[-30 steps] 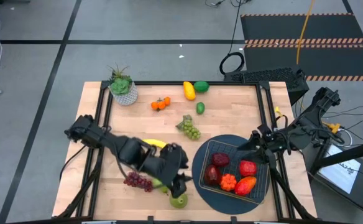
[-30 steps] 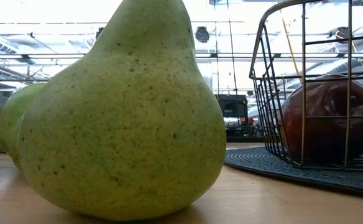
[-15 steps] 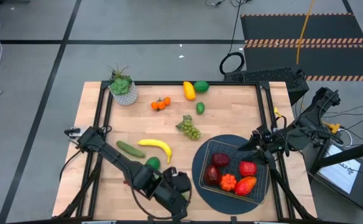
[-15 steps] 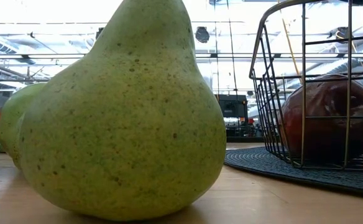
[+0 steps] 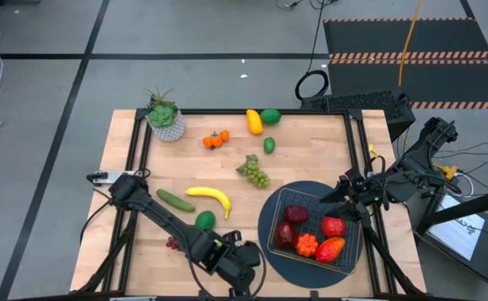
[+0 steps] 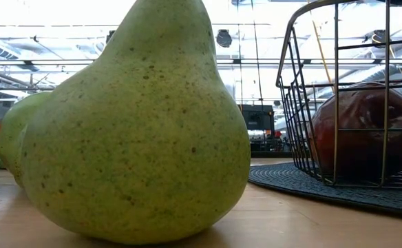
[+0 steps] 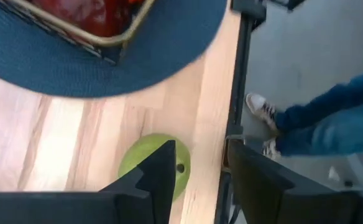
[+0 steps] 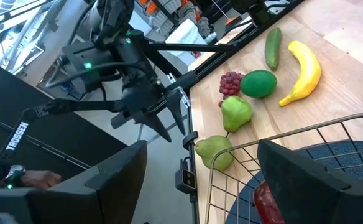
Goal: Build produce basket
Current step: Put the bottom pear into the gold wire basket
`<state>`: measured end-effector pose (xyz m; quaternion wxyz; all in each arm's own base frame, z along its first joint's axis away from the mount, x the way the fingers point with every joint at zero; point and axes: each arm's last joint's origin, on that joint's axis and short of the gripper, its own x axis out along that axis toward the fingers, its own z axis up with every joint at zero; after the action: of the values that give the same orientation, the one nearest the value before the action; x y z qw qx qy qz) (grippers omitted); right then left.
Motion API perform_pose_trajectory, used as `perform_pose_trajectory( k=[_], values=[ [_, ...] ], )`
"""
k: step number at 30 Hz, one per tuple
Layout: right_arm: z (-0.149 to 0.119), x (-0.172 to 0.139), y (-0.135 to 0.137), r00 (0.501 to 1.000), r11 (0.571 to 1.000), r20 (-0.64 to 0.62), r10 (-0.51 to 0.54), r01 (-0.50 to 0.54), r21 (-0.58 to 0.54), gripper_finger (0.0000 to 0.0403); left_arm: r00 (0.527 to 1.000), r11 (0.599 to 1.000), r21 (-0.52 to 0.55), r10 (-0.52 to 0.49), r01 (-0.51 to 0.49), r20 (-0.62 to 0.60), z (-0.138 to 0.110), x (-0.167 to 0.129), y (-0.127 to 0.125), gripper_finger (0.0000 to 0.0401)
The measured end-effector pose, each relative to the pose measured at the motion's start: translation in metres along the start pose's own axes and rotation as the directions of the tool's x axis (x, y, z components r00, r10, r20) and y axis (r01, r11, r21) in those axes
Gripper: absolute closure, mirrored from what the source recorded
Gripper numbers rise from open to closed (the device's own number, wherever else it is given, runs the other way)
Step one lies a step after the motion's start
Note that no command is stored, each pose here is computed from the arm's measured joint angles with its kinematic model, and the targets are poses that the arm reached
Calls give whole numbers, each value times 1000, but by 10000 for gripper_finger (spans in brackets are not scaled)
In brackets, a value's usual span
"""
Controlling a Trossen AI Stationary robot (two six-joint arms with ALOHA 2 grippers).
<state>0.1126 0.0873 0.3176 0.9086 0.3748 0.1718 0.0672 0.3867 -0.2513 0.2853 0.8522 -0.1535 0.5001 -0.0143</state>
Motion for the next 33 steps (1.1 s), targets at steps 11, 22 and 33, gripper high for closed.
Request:
perform_pose_trajectory(
  k=[11,22,33],
  values=[
    [0,0,-1,1000,1000,-3,-6,6,-10,105,994,996,86,38,-30,-103,-11,28,2,258],
    [-1,0,-2,1000,1000,-10,-16,16,-12,106,989,989,141,62,-43,-131,-11,34,7,258],
    [-1,0,-2,1000,1000,-13,-19,19,-22,106,988,979,201,69,-40,-136,-10,39,10,260]
  ],
)
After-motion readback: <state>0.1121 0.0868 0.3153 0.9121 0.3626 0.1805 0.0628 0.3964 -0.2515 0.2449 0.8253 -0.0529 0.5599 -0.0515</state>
